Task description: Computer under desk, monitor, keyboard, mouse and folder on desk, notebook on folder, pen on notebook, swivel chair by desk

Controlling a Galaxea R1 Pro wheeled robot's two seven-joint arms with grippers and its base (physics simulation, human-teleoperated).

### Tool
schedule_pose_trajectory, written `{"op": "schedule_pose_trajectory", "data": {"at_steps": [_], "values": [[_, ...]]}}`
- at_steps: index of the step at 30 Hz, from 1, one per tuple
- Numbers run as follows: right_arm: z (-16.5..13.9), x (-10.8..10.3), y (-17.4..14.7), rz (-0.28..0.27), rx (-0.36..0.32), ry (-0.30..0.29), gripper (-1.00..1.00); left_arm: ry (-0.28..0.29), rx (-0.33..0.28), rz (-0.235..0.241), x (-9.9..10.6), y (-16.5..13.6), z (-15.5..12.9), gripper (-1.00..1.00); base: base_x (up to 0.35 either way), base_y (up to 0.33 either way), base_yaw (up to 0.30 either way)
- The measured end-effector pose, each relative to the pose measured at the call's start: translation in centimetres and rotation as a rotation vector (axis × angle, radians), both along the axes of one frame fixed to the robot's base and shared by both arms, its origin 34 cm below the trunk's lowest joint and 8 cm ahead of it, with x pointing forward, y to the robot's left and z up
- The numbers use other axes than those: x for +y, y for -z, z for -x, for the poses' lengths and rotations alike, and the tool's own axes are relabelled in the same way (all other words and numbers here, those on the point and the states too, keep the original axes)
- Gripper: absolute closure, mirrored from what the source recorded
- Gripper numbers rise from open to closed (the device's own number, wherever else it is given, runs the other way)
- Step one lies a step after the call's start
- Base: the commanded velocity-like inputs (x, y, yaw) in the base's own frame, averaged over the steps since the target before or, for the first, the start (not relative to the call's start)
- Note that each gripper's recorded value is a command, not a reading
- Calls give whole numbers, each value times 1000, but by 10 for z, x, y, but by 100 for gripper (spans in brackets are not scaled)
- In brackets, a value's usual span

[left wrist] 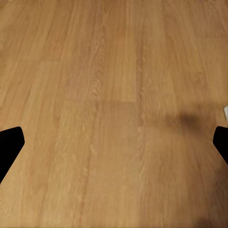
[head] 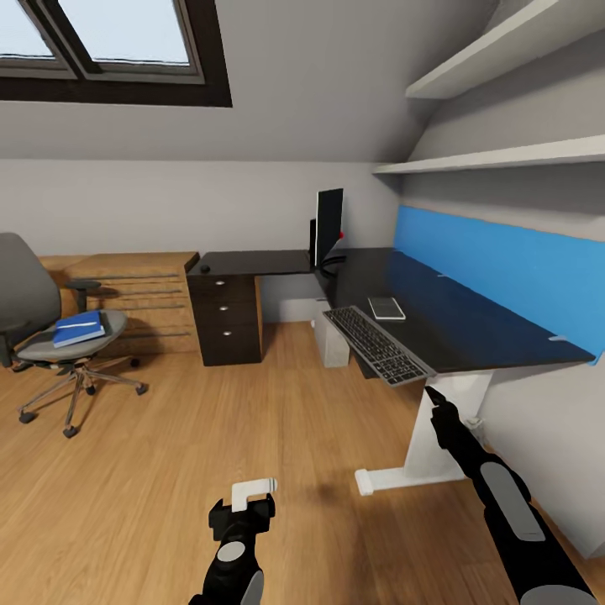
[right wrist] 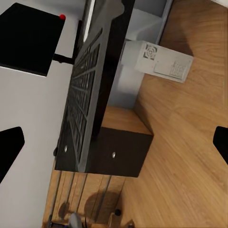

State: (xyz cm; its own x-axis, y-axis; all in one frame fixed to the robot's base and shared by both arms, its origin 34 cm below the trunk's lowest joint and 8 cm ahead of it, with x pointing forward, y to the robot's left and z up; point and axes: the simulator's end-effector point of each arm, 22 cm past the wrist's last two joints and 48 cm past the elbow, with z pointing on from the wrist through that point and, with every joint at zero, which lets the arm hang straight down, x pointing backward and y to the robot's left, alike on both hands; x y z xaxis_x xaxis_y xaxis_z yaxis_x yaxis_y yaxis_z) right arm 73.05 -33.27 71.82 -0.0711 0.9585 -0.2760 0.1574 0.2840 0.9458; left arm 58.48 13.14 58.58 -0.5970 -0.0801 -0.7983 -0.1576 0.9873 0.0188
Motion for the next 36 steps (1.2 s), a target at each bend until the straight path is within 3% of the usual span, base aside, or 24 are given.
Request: {"op": "schedule_pose_trajectory", "data": {"at_steps": [4, 6, 10, 36], "values": [[0, 1, -1, -1, 12, 0, -100, 0, 1, 0, 0, -6, -1, -100, 0, 0, 0], [3, 1, 21, -9, 59, 3, -100, 0, 1, 0, 0, -6, -1, -100, 0, 0, 0], [5, 2, 31, -14, 80, 4, -100, 0, 1, 0, 0, -6, -1, -100, 0, 0, 0], [6, 2, 34, -16, 87, 6, -100, 1, -2, 0, 0, -6, -1, -100, 142, 64, 0]]}}
